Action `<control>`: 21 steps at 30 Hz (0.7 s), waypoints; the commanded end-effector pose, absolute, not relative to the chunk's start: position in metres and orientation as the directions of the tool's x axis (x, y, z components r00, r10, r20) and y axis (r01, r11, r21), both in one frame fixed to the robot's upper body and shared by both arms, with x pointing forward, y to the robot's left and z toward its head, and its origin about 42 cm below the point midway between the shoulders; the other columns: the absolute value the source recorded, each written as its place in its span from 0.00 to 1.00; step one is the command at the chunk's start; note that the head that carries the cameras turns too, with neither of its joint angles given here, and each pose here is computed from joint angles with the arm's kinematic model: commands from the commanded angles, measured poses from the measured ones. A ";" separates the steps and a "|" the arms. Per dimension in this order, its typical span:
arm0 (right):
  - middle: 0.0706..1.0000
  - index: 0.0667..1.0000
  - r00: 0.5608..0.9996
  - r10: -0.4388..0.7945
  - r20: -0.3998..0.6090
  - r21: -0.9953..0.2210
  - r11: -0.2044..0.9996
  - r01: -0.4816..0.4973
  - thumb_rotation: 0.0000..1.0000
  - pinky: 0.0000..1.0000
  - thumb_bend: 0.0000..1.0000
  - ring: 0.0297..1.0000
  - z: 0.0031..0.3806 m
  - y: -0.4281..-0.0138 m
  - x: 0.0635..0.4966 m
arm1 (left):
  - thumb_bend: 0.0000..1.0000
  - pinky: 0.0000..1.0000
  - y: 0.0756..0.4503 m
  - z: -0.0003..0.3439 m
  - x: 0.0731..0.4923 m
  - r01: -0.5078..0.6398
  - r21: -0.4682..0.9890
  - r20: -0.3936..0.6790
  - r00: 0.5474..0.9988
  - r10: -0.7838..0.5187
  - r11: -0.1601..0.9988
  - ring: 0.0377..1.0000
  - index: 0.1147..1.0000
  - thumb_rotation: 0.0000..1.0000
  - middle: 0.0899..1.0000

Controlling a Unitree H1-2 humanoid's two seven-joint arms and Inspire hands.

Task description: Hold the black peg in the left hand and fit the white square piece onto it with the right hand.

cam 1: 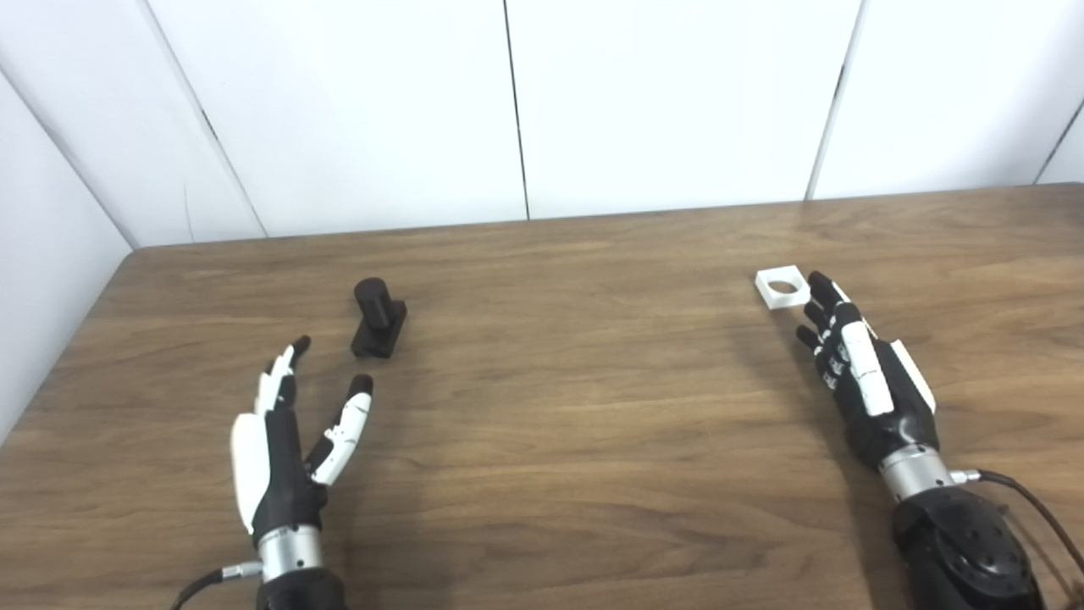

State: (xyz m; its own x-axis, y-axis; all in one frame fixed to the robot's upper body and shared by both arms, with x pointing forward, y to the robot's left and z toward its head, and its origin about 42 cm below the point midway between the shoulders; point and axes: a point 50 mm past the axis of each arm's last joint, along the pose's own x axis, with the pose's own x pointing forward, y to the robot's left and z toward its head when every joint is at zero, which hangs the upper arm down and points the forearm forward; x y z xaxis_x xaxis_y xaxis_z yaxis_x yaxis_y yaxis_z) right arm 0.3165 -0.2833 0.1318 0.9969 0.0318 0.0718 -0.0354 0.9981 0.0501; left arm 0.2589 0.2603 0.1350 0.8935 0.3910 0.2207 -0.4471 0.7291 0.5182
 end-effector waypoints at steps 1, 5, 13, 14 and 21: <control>1.00 0.95 0.991 0.050 0.126 0.037 0.998 -0.055 0.90 0.99 0.50 1.00 0.140 -0.281 0.322 | 0.67 0.98 0.257 0.154 0.270 -0.515 0.549 0.335 0.857 0.392 0.658 1.00 0.84 0.37 0.93; 1.00 0.95 0.991 0.052 0.123 0.023 0.998 -0.055 0.91 0.98 0.50 1.00 0.139 -0.281 0.322 | 0.72 0.96 0.258 0.157 0.278 -0.524 0.647 0.355 0.850 0.389 0.554 1.00 0.83 0.39 0.93; 1.00 0.94 0.993 0.050 0.111 0.006 0.999 -0.051 0.93 0.96 0.52 1.00 0.136 -0.279 0.320 | 0.81 1.00 0.266 0.160 0.299 -0.467 0.803 0.335 0.867 0.369 0.370 0.96 0.81 0.53 0.89; 1.00 0.94 0.993 0.051 0.111 0.006 0.999 -0.052 0.93 0.97 0.52 1.00 0.136 -0.278 0.320 | 0.81 1.00 0.267 0.161 0.301 -0.448 0.818 0.317 0.875 0.367 0.362 0.96 0.81 0.53 0.90; 0.99 0.94 0.992 0.050 0.113 0.009 0.999 -0.051 0.93 0.96 0.52 1.00 0.135 -0.276 0.320 | 0.81 1.00 0.272 0.168 0.315 -0.340 0.875 0.208 0.907 0.367 0.345 0.95 0.79 0.56 0.89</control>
